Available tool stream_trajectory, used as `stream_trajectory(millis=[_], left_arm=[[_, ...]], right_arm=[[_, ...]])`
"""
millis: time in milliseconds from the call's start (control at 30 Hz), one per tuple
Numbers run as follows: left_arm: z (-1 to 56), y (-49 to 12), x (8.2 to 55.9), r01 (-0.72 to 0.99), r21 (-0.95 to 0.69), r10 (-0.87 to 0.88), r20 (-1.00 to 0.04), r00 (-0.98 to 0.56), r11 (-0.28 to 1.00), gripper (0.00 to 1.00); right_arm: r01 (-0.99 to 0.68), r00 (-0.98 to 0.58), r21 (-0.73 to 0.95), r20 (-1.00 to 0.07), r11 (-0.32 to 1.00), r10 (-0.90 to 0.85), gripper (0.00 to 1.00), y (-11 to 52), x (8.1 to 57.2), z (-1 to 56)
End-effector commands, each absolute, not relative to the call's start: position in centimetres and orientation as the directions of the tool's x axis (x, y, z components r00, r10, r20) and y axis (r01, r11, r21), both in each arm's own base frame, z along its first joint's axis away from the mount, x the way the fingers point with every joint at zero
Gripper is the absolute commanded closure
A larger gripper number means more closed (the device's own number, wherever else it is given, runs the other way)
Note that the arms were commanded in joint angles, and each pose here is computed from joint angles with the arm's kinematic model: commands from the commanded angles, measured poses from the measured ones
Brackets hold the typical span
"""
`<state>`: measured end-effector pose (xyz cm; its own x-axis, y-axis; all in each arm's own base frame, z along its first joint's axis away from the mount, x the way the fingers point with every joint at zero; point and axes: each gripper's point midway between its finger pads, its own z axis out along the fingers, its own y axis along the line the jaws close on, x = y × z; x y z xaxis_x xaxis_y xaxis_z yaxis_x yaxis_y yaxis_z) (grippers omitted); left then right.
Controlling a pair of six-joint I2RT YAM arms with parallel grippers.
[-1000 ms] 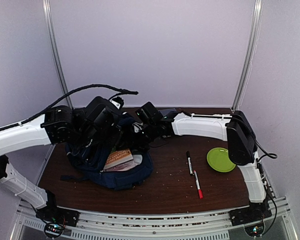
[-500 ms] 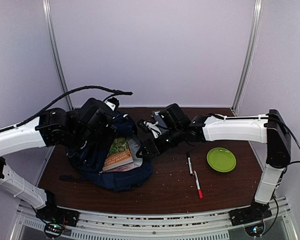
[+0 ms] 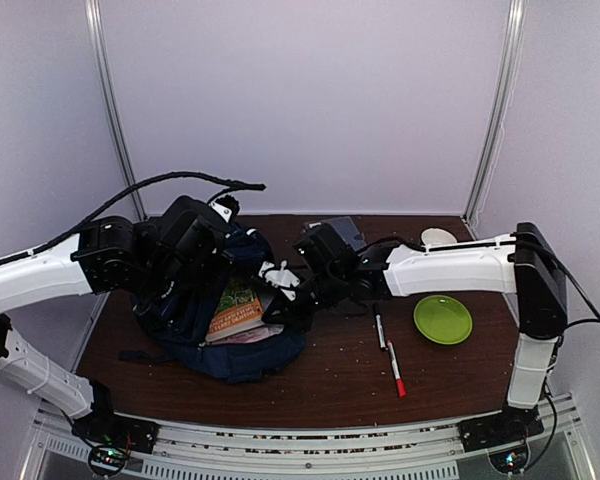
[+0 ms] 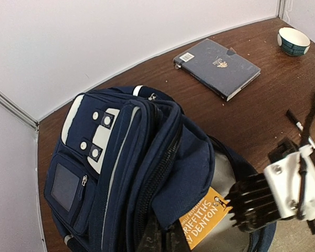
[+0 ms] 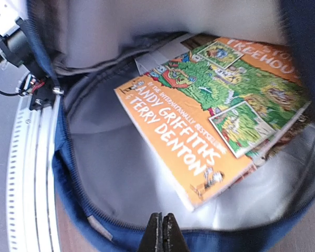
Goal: Pack the student bag
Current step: Move the book to the largest pocket of the bag, then place the largest pocket in the student bag.
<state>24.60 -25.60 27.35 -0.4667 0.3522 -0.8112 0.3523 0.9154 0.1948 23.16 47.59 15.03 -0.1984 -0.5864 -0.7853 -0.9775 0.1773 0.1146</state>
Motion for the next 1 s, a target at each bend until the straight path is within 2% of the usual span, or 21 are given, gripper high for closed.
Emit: stream_trajectory(millis=[0,267,433,600,733,967], left_arm=[[31.4,-25.3,25.5,0.297,0.101,0.219,-0.893,-0.394,0.949,1.00],[31.6,-24.9,25.1,0.316,0.098,0.223,-0.893,-0.390,0.944,1.00],[31.0,-25.0,25.1,0.321,0.105,0.235,-0.887,-0.397,0.941,1.00],[30.2,-25.1,25.1,0.320,0.115,0.246,-0.880,-0.407,0.940,1.00],[29.4,-25.3,25.2,0.322,0.132,0.265,-0.871,-0.414,0.938,1.00],[26.3,-27.7,24.7,0.415,0.118,0.320,-0.830,-0.457,0.902,1.00]], right_arm=[[-0.980,-0.183,0.097,-0.785,0.174,-0.592,1.00,49.5,24.4,13.8],[-0.946,-0.230,0.066,-0.825,0.316,-0.517,1.00,51.9,29.9,15.2],[-0.916,-0.307,0.132,-0.838,0.378,-0.451,1.00,52.7,33.4,16.5],[-0.926,-0.329,0.190,-0.829,0.327,-0.452,1.00,52.1,31.6,16.6],[-0.914,-0.384,0.255,-0.794,0.316,-0.471,1.00,49.0,29.5,15.3],[-0.852,-0.506,0.330,-0.715,0.406,-0.482,1.00,40.1,29.0,14.0]])
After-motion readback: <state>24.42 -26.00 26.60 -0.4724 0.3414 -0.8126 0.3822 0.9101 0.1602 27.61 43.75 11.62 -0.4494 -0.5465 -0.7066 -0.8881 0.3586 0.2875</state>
